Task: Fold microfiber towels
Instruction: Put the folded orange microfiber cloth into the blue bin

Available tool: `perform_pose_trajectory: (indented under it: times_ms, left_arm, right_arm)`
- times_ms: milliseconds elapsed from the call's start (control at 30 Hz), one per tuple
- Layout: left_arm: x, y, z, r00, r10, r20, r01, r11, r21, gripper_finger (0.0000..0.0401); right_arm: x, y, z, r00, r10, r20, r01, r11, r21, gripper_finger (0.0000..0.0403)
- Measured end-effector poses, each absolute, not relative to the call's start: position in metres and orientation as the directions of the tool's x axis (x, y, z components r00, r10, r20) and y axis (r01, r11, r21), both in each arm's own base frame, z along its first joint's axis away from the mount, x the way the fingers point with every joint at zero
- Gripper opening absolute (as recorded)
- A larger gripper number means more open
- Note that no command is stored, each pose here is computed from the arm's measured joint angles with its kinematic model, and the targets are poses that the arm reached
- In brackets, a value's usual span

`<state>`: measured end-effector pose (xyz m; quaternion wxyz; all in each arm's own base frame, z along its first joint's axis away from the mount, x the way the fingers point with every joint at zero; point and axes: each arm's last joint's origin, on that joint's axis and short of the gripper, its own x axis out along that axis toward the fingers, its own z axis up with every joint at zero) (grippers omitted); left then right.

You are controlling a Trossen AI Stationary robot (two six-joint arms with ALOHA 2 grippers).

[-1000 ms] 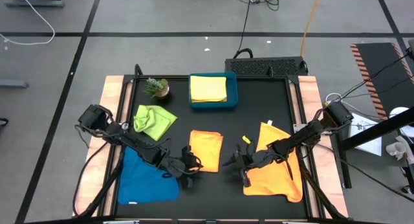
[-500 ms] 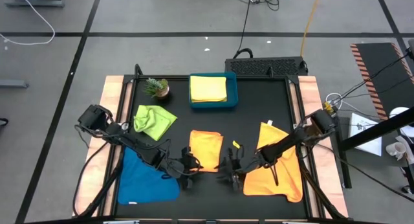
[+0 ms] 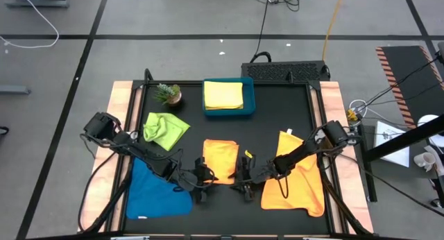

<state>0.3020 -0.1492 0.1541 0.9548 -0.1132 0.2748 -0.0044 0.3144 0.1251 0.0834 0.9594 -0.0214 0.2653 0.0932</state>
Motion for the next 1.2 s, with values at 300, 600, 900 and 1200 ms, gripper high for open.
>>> perform_pose_trajectory:
  times_ms: [300,600,900,1200]
  left_arm:
    - [0.302,-0.149,0.154,0.849,-0.071,-0.524,-0.040,0.980,-0.196,0.0108]
    - [0.302,-0.149,0.154,0.848,-0.071,-0.525,-0.012,0.988,-0.152,0.0108]
    - [0.302,-0.149,0.153,0.847,-0.070,-0.527,0.027,0.996,-0.088,0.0108]
    - [0.306,-0.143,0.155,0.863,-0.024,-0.505,-0.003,0.999,-0.053,0.0108]
  right_arm:
    - [0.314,0.124,0.075,0.830,0.143,-0.539,-0.176,0.984,-0.009,0.0176]
    - [0.313,0.122,0.073,0.828,0.090,-0.554,-0.146,0.988,-0.058,0.0102]
    - [0.316,0.121,0.079,0.857,0.097,-0.506,-0.135,0.990,-0.040,0.0011]
    - [0.319,0.116,0.100,0.890,0.098,-0.446,-0.108,0.994,0.003,0.0005]
